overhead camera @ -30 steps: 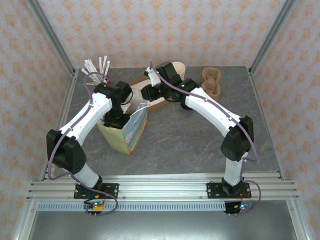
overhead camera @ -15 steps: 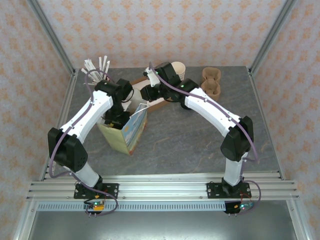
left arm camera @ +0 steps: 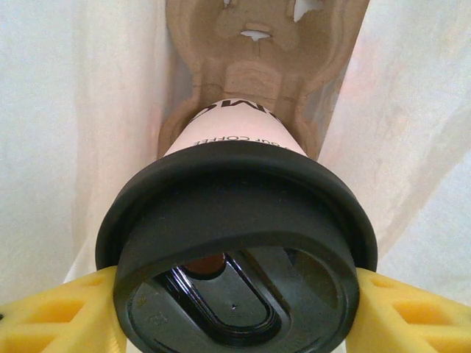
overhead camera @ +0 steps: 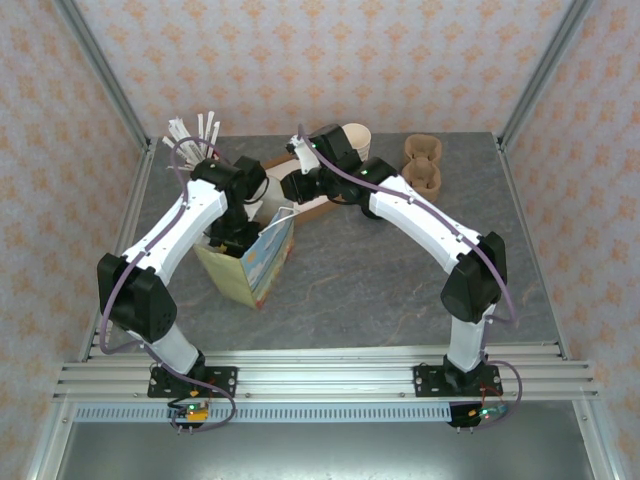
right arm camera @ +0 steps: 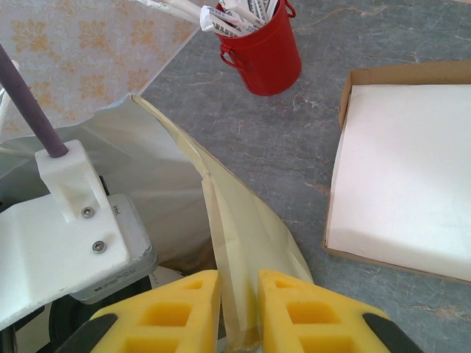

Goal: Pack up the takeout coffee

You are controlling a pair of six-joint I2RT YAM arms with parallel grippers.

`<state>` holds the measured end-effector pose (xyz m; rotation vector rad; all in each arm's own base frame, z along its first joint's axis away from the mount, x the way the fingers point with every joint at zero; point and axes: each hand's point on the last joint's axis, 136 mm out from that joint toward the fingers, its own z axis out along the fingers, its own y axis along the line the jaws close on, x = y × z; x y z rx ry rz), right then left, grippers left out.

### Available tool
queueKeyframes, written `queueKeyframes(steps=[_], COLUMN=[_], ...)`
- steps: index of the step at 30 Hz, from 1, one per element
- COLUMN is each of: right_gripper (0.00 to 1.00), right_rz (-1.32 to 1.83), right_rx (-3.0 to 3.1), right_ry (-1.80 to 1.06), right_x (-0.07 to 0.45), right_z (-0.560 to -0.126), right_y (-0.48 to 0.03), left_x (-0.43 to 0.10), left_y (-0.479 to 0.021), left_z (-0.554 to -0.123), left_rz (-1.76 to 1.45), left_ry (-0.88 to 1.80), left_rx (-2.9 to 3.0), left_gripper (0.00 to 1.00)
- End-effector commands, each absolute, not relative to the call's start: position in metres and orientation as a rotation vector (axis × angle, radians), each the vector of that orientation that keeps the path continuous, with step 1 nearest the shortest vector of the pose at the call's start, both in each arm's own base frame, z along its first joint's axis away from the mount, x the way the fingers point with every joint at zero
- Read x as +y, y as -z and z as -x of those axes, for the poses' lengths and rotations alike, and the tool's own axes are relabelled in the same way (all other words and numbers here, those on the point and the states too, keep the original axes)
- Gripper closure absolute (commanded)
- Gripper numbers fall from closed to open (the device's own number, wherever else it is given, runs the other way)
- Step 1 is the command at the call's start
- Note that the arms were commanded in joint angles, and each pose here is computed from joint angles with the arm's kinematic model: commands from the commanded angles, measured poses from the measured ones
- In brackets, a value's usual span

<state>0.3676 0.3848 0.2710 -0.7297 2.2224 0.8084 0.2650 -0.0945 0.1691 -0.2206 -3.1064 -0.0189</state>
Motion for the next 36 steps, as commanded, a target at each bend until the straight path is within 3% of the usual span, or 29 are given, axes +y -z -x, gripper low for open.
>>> queueKeyframes(steps=[1,36], right_gripper=[0.79,0.79], right_rz=[0.745,0.742], right_rx=[2.262,2.261], right_ry=[-0.761,-0.756], right_x=[0.3858,0.3855], right_z=[-0.3683,-0.3693], right_y=[-0.2597,-0.2612], left_x=[-0.0911,-0.0872], left_y=[-0.1638,-0.1701], left_z=[-0.2659,-0.2599], left_rz=[0.219,0.24], left_ry=[0.078,0.1], left_rx=[-3.094,-3.082], left_gripper=[0.68,0.68])
